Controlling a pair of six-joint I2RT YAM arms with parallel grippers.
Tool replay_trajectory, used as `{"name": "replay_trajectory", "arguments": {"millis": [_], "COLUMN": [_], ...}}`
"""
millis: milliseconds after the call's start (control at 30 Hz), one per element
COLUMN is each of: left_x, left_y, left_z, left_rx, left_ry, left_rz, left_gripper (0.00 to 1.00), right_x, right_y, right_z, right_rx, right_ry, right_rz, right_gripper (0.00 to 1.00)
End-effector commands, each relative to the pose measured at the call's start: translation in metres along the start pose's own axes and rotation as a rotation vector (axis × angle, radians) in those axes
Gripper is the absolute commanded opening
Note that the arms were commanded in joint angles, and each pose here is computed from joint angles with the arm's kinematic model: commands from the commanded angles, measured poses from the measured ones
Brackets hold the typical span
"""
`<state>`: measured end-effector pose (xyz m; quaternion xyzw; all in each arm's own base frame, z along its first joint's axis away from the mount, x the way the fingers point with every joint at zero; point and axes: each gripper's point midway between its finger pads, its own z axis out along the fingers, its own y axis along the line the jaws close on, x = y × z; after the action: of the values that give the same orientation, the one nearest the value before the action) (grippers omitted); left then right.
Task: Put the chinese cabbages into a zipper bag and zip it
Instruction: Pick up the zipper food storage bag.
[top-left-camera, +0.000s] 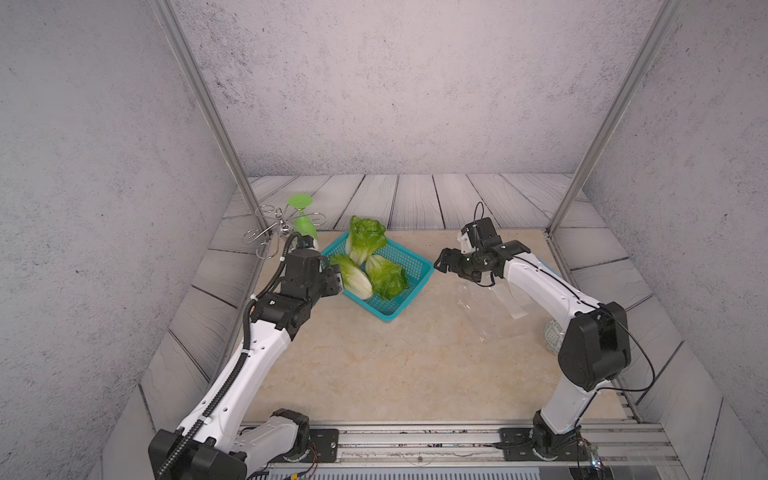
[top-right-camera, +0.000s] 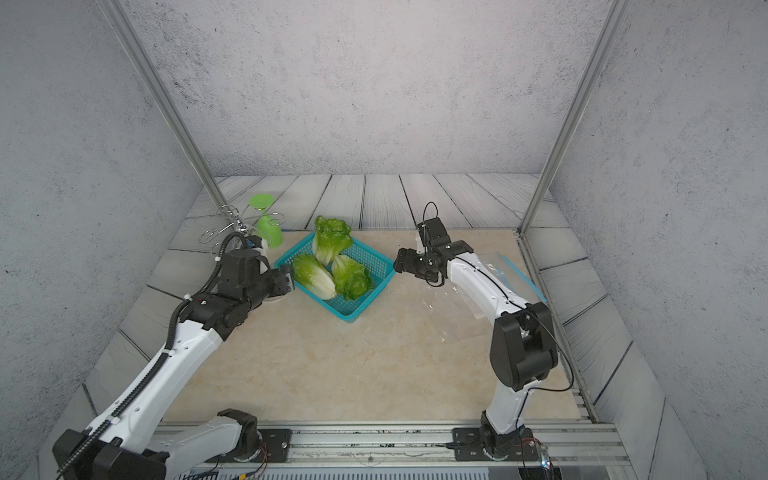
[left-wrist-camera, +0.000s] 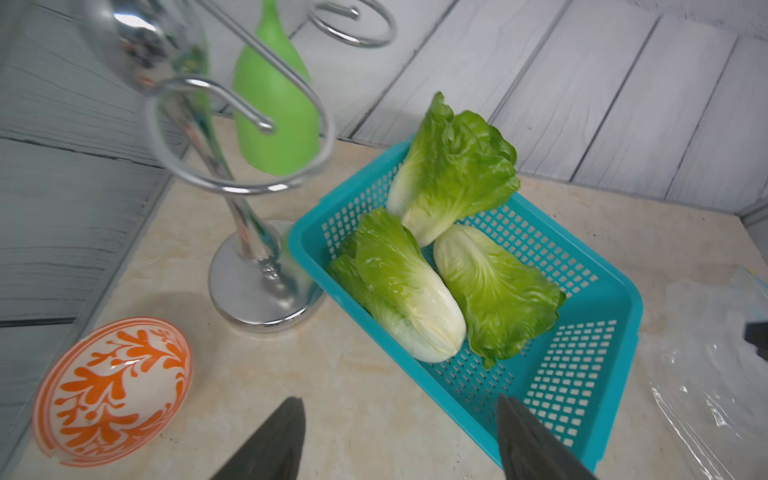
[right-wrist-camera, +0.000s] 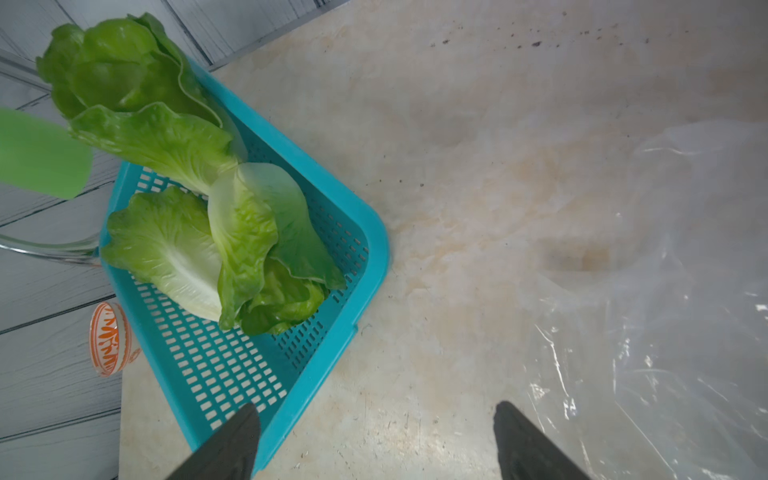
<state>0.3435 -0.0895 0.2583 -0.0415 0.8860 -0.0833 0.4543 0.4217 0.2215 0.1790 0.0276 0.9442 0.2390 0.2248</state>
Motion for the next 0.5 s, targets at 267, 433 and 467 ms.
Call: {"name": "replay_trajectory", "arguments": {"millis": [267,433,467], "left_x": [0.039,0.051,0.055], "left_y": [-0.055,-0.09,-0.095], "left_z": [0.007,0.009,0.01], "left_rx": [0.124,0.242,0.256], "left_ry": [0.254,0.303,0.313], "left_rz": [0.182,0.194,0.201], "left_gripper": [0.71,0.71,0.71], "right_x": [0.004,0.051,0.06], "right_y": [-0.153,-0.191,-0.195], "right_z": [-0.058,-0.079,-0.081], "right_rx": [0.504,0.51,0.498], "right_ry": [0.021,0.003,0.003], "right_rz": [0.131,0.337,0.385], "right_gripper": [0.92,0.93,0.93]}}
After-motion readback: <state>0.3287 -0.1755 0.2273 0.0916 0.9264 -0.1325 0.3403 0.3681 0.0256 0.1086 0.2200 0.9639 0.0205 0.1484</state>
